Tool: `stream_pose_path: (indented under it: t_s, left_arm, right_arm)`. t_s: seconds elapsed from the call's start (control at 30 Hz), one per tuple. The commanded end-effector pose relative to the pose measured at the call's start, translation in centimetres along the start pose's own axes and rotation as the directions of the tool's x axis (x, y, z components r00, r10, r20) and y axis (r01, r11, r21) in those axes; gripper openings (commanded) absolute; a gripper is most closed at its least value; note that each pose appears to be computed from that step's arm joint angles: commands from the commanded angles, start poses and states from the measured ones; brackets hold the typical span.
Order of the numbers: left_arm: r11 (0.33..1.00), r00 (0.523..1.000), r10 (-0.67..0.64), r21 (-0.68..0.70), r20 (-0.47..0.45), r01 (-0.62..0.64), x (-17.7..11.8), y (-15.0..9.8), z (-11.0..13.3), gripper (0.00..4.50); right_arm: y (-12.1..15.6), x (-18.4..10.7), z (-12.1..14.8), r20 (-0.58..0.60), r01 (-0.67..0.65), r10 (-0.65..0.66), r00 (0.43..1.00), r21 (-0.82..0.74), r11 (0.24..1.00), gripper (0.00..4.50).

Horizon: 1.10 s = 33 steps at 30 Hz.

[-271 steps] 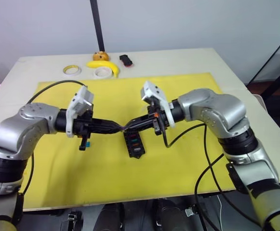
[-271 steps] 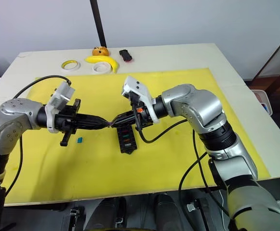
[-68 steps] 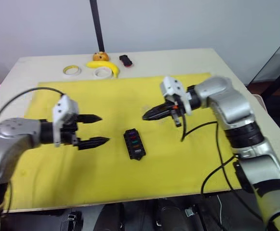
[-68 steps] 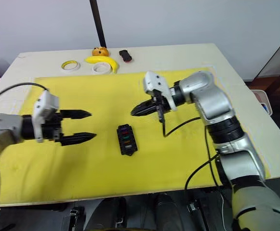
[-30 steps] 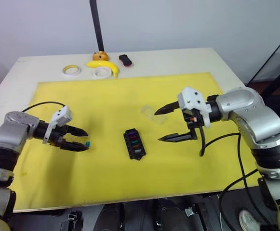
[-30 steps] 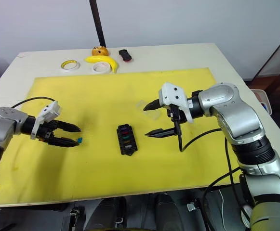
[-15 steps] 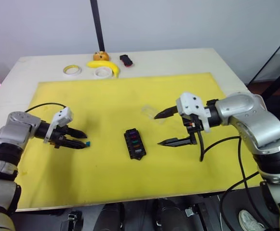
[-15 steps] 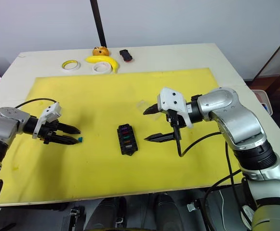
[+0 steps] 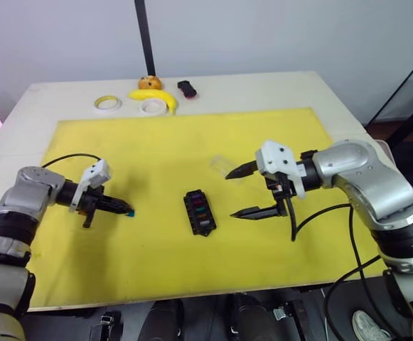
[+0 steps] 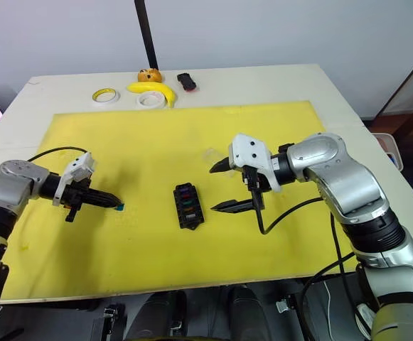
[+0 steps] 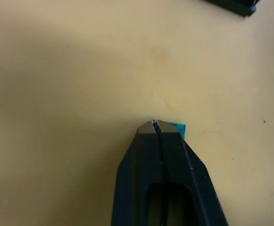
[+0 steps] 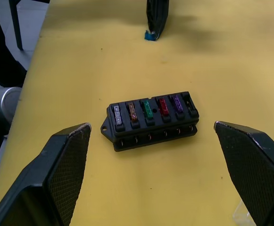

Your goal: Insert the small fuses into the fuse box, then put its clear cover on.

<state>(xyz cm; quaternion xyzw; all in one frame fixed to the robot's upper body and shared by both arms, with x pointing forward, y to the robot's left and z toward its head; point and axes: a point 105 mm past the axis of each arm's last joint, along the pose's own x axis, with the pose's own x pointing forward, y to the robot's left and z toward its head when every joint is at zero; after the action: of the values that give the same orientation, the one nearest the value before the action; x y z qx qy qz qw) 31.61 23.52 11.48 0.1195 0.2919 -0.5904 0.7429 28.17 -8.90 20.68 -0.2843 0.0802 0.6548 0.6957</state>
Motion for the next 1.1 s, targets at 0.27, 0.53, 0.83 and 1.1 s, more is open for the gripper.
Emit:
stream_pose_path:
  t_s: [0.27,0.53,0.83,1.1]
  left_arm:
    - [0.998,1.0,0.024,-0.053,0.019,-0.022,-3.0,-1.9,-0.1,0.07]
    - [0.991,0.993,0.086,-0.112,0.078,-0.077,-3.8,-2.4,0.1,0.07]
    - [0.973,0.994,0.092,-0.218,0.058,-0.078,-3.3,-1.8,0.5,1.91]
    - [0.964,0.994,0.054,-0.263,0.097,-0.027,-1.8,-1.7,0.4,2.89]
  right_arm:
    - [0.0,0.0,0.7,0.017,0.021,-0.02,1.0,-0.024,0.999,4.5]
    - [-0.2,0.7,0.7,0.029,0.011,-0.01,1.0,-0.028,1.0,4.5]
    - [-0.3,1.0,1.0,0.045,0.009,-0.008,0.999,-0.033,0.999,4.5]
    - [-0.2,1.0,1.1,0.047,0.018,-0.017,0.999,-0.034,0.999,4.5]
